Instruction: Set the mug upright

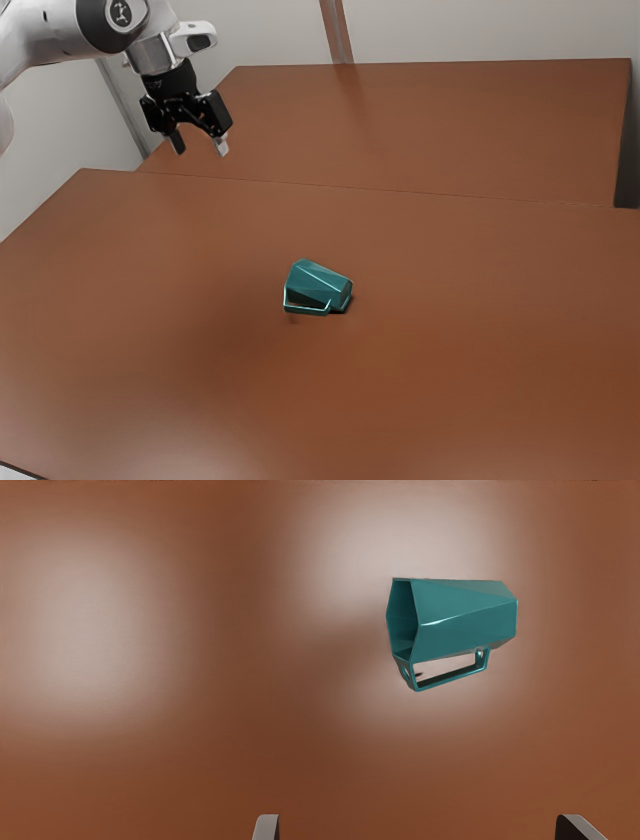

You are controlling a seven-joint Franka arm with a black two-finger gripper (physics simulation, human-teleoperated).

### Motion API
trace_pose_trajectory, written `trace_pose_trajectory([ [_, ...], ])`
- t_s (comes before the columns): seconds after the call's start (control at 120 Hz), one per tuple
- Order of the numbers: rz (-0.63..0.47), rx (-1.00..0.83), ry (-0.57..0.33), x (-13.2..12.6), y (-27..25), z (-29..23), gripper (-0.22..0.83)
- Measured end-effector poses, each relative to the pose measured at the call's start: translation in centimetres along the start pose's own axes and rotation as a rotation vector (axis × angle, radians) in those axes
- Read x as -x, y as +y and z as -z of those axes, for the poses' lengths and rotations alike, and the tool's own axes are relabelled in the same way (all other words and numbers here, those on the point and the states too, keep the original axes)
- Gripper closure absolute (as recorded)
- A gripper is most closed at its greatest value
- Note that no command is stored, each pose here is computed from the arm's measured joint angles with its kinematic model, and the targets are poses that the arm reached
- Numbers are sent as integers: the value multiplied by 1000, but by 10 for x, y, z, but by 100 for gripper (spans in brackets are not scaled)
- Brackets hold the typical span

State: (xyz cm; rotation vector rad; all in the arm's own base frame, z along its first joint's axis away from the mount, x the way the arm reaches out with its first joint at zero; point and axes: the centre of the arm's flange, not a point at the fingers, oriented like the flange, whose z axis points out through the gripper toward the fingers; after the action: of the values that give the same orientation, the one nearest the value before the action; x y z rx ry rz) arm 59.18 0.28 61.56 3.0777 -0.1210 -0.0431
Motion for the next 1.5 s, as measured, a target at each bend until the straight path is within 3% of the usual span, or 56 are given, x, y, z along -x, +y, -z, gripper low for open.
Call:
trace_pose_trajectory([
  [0.333,-13,5,-14,-1,-1,-13,0],
  [0.442,19,93,-21,1,-18,-22,0],
  [0.575,64,250,-42,3,-50,-54,0],
  [1.05,118,589,-7,-21,-47,-224,0],
  [1.5,136,788,49,-18,-45,-305,0],
])
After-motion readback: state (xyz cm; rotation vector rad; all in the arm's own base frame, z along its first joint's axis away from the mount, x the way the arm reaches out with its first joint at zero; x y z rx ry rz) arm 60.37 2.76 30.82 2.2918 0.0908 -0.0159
